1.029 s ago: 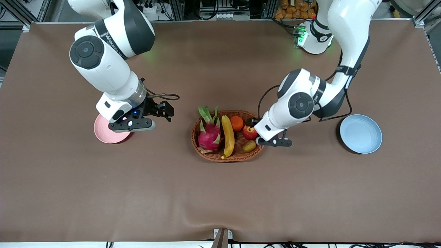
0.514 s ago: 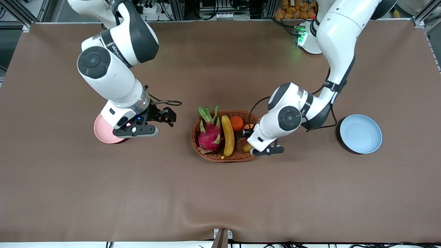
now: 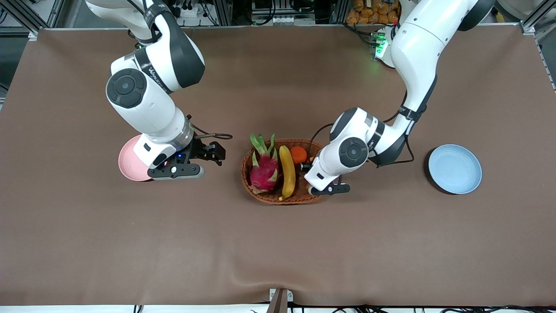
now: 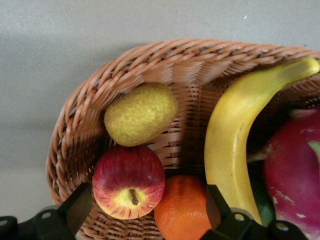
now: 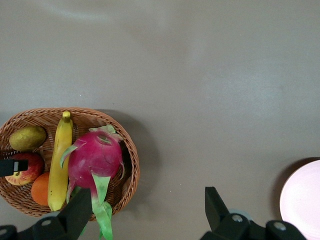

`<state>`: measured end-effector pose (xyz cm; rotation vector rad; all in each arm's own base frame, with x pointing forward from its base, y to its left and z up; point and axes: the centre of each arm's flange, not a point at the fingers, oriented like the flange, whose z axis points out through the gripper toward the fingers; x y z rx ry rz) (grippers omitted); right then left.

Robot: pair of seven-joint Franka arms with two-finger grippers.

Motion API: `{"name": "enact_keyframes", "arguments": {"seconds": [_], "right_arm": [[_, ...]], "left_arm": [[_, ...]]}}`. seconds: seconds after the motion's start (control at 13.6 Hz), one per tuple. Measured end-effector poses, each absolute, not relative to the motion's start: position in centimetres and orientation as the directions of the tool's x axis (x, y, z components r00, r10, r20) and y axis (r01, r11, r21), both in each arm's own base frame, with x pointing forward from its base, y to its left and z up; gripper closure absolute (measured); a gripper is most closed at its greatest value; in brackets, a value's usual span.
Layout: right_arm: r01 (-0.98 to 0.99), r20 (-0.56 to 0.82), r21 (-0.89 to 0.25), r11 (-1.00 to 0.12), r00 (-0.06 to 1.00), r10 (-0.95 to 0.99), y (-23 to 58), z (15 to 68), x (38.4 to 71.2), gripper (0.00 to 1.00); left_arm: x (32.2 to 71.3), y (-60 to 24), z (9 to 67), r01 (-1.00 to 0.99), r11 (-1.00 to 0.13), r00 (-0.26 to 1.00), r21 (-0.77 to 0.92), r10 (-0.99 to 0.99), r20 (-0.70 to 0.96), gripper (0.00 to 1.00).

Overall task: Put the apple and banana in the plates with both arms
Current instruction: 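Lower the left gripper onto the red apple while the right gripper approaches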

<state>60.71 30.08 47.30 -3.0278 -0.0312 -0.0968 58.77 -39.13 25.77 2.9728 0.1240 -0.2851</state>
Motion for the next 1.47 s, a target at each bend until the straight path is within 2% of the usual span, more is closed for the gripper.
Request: {"name": "enact_keyframes", "arguments": {"seconds": [0.44, 0.59, 0.96, 1.1, 1.18, 1.25, 1.32, 1.47], "right_arm": [[0.024, 0.073, -0.116, -0.993, 0.997, 0.016, 30.4, 46.6, 61.0, 0.0], [0.027, 0.075, -0.117, -0.993, 0.997, 0.019, 30.7, 46.1, 61.1, 0.06], [0.014, 0.065, -0.173, -0.985, 0.998, 0.003, 32.1, 44.6, 61.3, 0.62], [0.01, 0.063, -0.18, -0.984, 0.998, -0.002, 32.3, 44.0, 61.5, 0.61], [0.009, 0.065, -0.181, -0.983, 0.998, -0.003, 32.3, 43.7, 61.6, 0.53], [0.011, 0.067, -0.181, -0.983, 0.998, -0.001, 32.5, 43.4, 61.6, 0.45], [0.014, 0.067, -0.182, -0.983, 0.998, 0.002, 32.8, 43.2, 61.5, 0.45], [0.019, 0.07, -0.182, -0.983, 0.998, 0.006, 33.2, 42.7, 61.5, 0.31]], "left_arm": [[58.6, -38.9, 23.6, 0.083, -0.994, 0.981, 0.074, 0.069, -0.18, 0.0], [58.5, -38.8, 23.1, 0.084, -0.994, 0.98, 0.071, 0.07, -0.186, 0.0], [58.0, -39.4, 22.3, 0.075, -0.995, 0.979, 0.066, 0.061, -0.197, 0.0], [57.9, -39.6, 22.1, 0.072, -0.995, 0.978, 0.065, 0.058, -0.199, 0.04], [57.9, -39.6, 22.1, 0.072, -0.995, 0.978, 0.065, 0.058, -0.199, 0.05], [57.9, -39.5, 22.1, 0.073, -0.995, 0.978, 0.063, 0.059, -0.199, 0.13], [58.0, -39.5, 22.1, 0.073, -0.995, 0.978, 0.063, 0.059, -0.198, 0.26], [58.0, -39.4, 22.4, 0.072, -0.996, 0.977, 0.057, 0.059, -0.205, 0.28]]}}
